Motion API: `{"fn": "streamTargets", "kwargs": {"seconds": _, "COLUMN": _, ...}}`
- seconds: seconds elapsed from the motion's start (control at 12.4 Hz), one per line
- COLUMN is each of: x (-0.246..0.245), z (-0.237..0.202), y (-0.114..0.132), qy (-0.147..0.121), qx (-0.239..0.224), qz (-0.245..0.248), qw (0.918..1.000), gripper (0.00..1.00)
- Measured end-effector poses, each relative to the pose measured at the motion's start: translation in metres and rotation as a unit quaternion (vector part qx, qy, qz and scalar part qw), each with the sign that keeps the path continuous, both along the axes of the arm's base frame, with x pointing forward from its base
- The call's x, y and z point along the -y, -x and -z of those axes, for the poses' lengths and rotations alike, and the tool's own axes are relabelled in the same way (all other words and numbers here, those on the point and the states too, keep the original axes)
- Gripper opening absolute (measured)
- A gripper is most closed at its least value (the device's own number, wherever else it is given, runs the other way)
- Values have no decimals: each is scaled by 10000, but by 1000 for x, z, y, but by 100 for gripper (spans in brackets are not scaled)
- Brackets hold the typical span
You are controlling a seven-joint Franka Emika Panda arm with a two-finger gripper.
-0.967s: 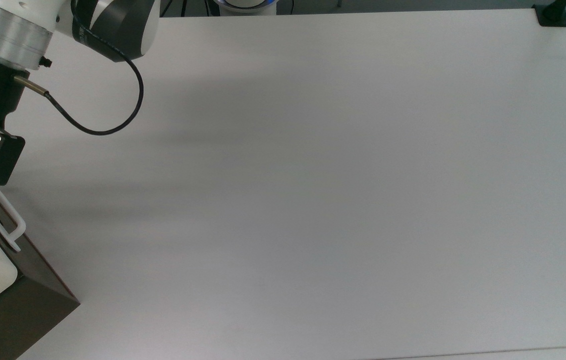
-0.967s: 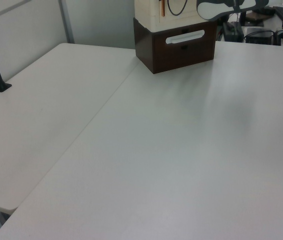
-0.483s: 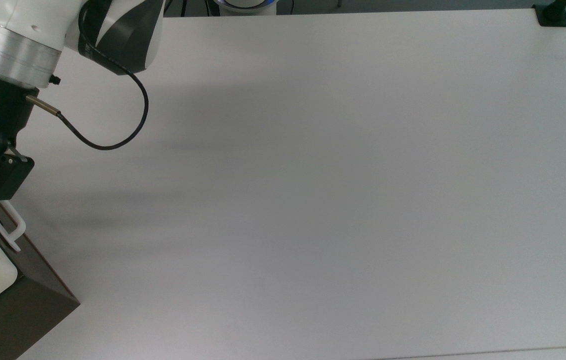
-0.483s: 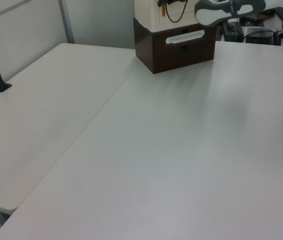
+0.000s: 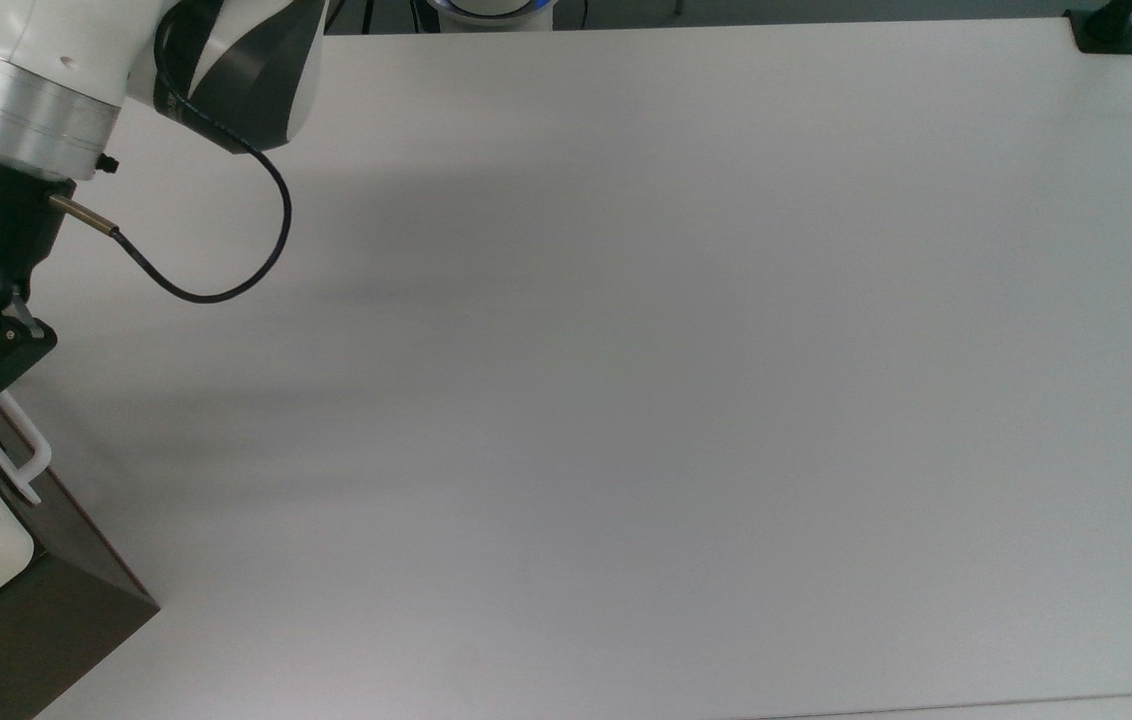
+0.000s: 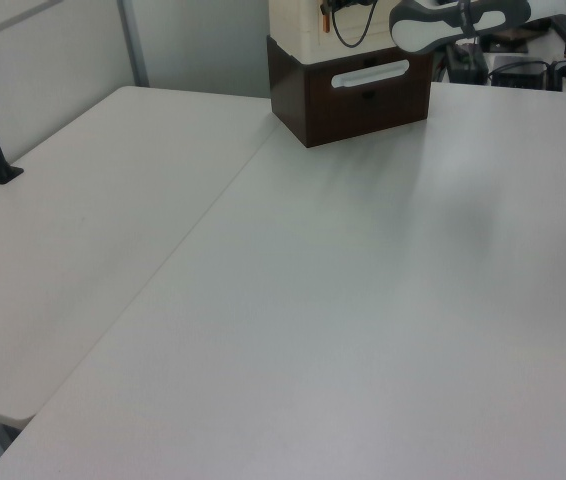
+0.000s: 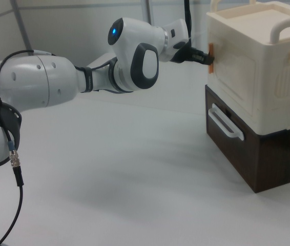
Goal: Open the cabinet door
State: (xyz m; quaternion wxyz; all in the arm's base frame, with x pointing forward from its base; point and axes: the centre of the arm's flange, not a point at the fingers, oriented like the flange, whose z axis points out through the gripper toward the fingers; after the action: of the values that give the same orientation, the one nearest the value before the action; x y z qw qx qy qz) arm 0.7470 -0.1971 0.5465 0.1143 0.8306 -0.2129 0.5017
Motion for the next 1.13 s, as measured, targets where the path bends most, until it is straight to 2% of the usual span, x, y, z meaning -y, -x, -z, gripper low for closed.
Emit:
{"fn": "streamTargets", "kwargs": {"seconds": 0.48, "x": -4, "z": 1, "y": -1, "qy": 50, "qx": -25, "qz": -51, "qw": 10000, "gripper": 15}}
{"fn": "streamTargets", "kwargs": {"seconds": 1.13, "x": -5, "z": 0, "y": 2, "qy": 56, "qx": -72, "qz": -96, "qw": 9999, "gripper": 15}}
